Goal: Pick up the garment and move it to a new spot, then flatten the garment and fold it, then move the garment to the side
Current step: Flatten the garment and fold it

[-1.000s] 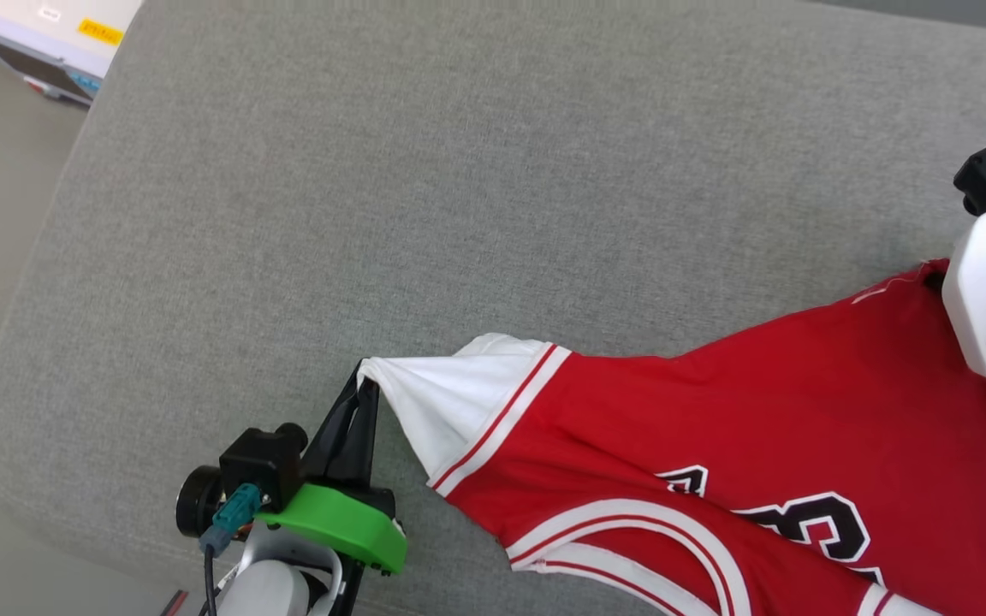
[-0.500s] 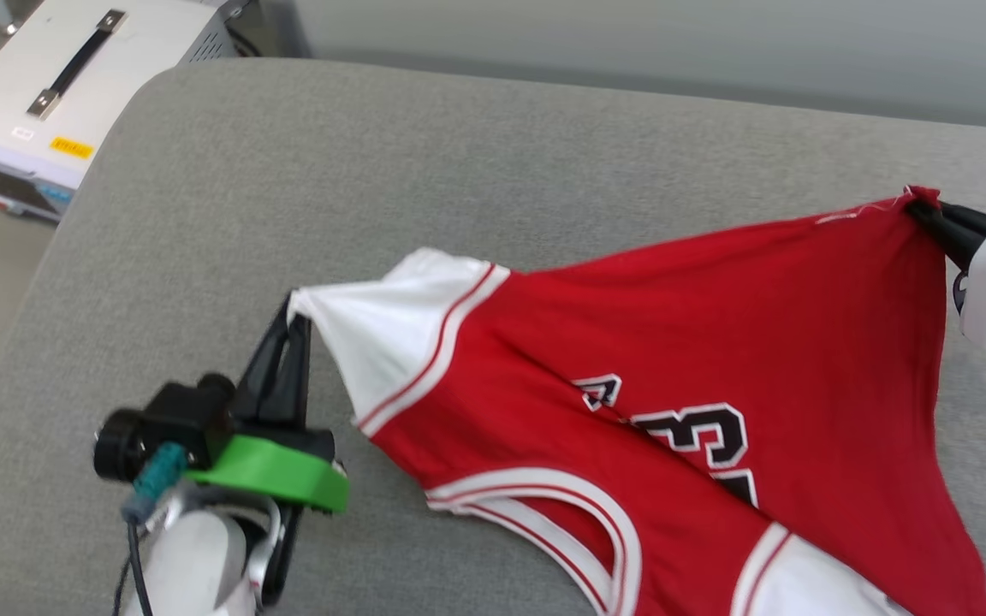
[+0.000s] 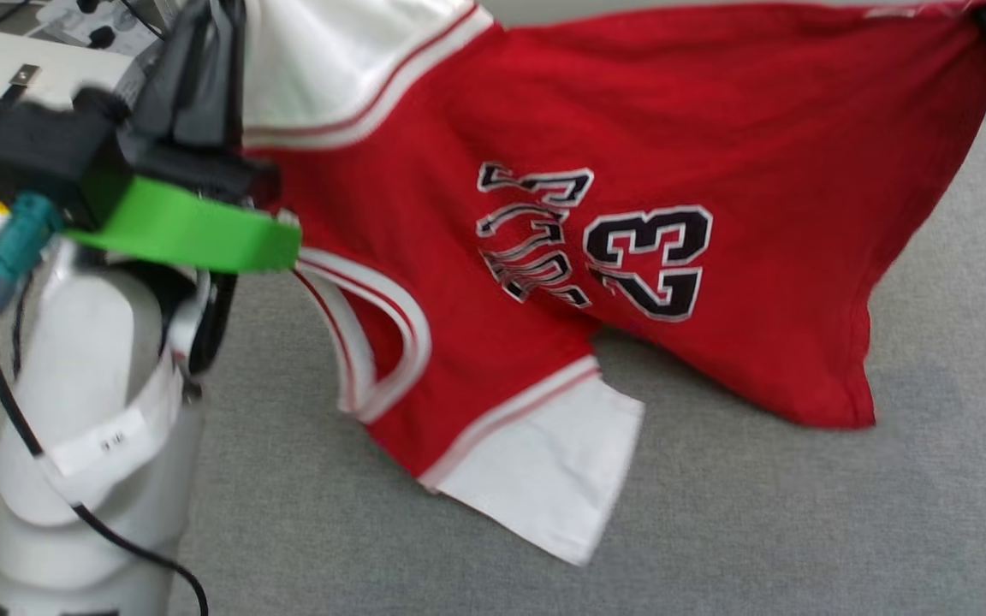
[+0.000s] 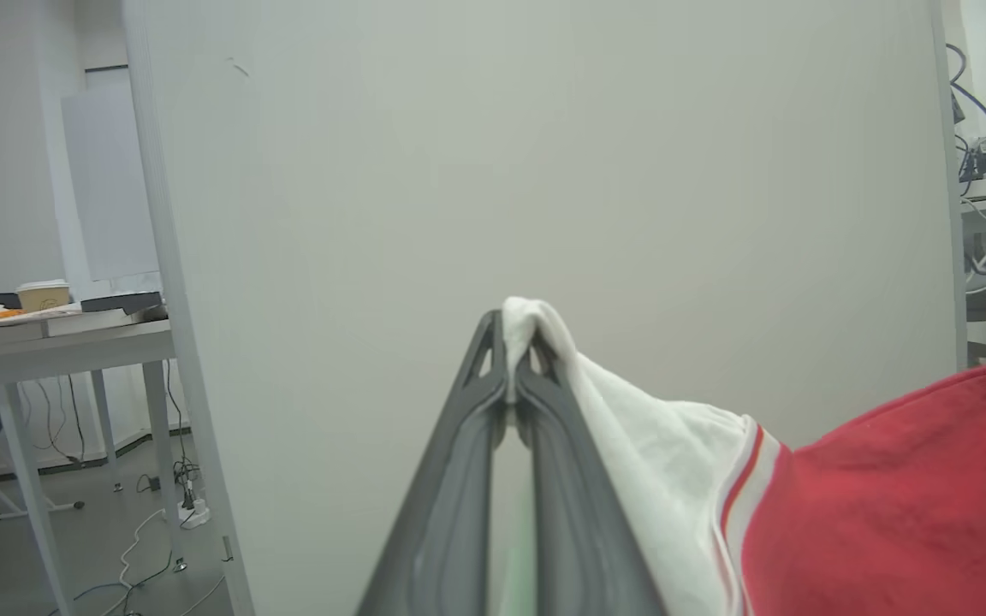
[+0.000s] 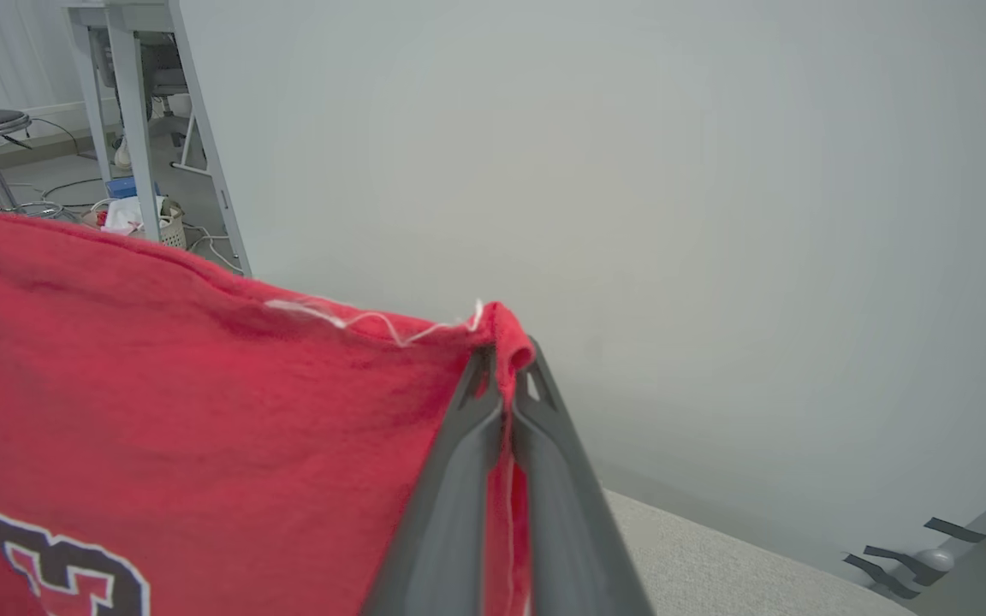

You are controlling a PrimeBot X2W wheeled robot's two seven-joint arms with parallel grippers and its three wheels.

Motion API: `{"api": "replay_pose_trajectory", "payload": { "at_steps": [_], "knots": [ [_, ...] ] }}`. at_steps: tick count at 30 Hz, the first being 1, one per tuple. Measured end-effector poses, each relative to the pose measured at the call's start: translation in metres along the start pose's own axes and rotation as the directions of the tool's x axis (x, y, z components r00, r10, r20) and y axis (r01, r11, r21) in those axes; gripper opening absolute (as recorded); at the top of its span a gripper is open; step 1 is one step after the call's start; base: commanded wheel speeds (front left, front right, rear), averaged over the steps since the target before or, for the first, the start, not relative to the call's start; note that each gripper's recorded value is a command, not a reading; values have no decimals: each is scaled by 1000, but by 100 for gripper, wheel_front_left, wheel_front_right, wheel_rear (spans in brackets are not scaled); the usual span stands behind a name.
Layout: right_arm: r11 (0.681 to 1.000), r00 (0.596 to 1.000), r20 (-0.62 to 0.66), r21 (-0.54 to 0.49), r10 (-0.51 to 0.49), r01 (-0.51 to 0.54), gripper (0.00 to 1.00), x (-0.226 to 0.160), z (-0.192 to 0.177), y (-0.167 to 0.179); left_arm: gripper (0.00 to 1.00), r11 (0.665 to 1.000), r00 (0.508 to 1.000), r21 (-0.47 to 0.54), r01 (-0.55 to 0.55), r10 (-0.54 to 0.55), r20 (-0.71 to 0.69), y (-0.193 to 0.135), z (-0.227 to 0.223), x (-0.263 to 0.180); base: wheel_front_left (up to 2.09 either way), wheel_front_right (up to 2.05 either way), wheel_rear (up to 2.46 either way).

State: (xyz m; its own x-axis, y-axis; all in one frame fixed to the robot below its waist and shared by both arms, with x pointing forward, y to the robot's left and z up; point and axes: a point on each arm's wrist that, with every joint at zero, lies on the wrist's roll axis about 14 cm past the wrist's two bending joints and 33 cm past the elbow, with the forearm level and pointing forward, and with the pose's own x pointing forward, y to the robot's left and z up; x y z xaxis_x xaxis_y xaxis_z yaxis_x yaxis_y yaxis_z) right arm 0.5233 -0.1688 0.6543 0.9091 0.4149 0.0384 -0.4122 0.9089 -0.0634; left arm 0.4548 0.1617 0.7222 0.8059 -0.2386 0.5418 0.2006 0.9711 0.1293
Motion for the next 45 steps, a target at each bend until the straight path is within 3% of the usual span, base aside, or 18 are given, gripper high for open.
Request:
{"api": "replay_pose_trajectory", "payload": {
  "at_steps": [10,21,28,35,45],
  "knots": [
    [997,985,162,-22,-64,68,0,39,60,-27,0,992,982,78,101,-112,155,-7,40,92,0,0,0],
    [980,963,231,-104,-140,168,0,118,85,-68,0,987,967,115,112,-134,216,4,20,189,0,0,0],
    [964,940,286,-133,-184,229,0,157,92,-95,0,985,957,132,115,-146,253,7,-2,228,0,0,0],
    [960,941,265,-129,-209,249,0,185,63,-109,0,987,970,130,90,-117,213,21,-40,245,0,0,0],
    [980,983,90,-101,-163,171,0,207,-38,-89,0,993,995,69,98,-100,17,27,-144,213,0,0,0]
  ]
}}
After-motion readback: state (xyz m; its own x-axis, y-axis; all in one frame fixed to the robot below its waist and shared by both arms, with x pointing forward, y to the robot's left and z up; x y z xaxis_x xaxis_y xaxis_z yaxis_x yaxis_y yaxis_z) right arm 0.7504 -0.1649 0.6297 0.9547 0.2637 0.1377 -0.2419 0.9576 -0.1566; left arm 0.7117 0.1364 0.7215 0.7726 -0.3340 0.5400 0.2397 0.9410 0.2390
